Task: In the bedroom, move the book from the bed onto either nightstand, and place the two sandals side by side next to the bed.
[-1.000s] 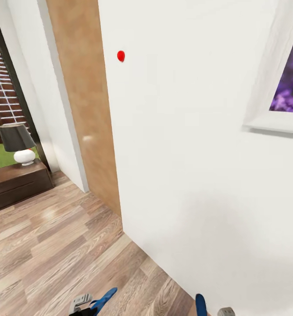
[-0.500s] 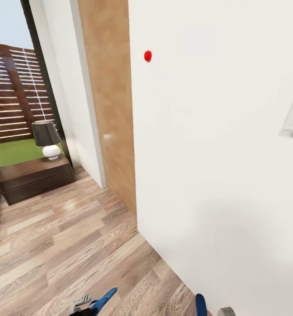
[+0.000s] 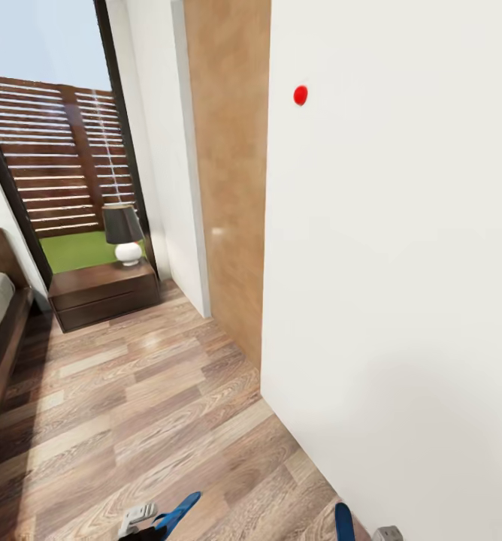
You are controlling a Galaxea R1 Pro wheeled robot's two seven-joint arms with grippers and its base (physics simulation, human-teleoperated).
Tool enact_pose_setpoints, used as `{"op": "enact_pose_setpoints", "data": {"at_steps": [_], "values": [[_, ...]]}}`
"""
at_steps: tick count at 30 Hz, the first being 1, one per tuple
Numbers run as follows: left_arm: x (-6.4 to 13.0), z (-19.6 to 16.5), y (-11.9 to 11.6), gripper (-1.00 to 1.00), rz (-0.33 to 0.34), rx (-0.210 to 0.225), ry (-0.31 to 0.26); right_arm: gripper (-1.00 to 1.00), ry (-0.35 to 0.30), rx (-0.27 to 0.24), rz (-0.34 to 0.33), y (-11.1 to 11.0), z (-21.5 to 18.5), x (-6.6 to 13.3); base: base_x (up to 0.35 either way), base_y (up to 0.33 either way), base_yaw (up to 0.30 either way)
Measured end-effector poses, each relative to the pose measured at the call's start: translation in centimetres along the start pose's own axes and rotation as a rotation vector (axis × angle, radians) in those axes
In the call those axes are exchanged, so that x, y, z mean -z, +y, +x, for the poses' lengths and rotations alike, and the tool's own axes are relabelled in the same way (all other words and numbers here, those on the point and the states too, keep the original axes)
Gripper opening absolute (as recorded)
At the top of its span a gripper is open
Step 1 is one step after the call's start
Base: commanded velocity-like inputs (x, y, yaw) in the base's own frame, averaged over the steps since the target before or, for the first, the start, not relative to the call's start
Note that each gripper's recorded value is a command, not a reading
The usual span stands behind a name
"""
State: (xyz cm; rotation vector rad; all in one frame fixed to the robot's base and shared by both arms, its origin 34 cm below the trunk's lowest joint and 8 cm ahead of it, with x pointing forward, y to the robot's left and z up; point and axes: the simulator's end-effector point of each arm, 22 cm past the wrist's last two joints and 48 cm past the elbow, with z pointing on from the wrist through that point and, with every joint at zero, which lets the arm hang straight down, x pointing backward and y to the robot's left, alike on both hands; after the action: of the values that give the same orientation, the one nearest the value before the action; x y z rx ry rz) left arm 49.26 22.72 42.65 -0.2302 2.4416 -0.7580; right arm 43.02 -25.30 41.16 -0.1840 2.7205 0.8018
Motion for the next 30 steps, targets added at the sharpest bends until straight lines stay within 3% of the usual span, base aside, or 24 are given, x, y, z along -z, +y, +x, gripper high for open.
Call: {"op": "enact_pose_setpoints", "data": {"at_steps": [30], "values": [[0.01,0.07,0.01,-1.00,0.000,0.001,0.002,-1.00,0.000,0.000,0.000,0.00,0.00,0.00,0.000,0.000,0.277]]}}
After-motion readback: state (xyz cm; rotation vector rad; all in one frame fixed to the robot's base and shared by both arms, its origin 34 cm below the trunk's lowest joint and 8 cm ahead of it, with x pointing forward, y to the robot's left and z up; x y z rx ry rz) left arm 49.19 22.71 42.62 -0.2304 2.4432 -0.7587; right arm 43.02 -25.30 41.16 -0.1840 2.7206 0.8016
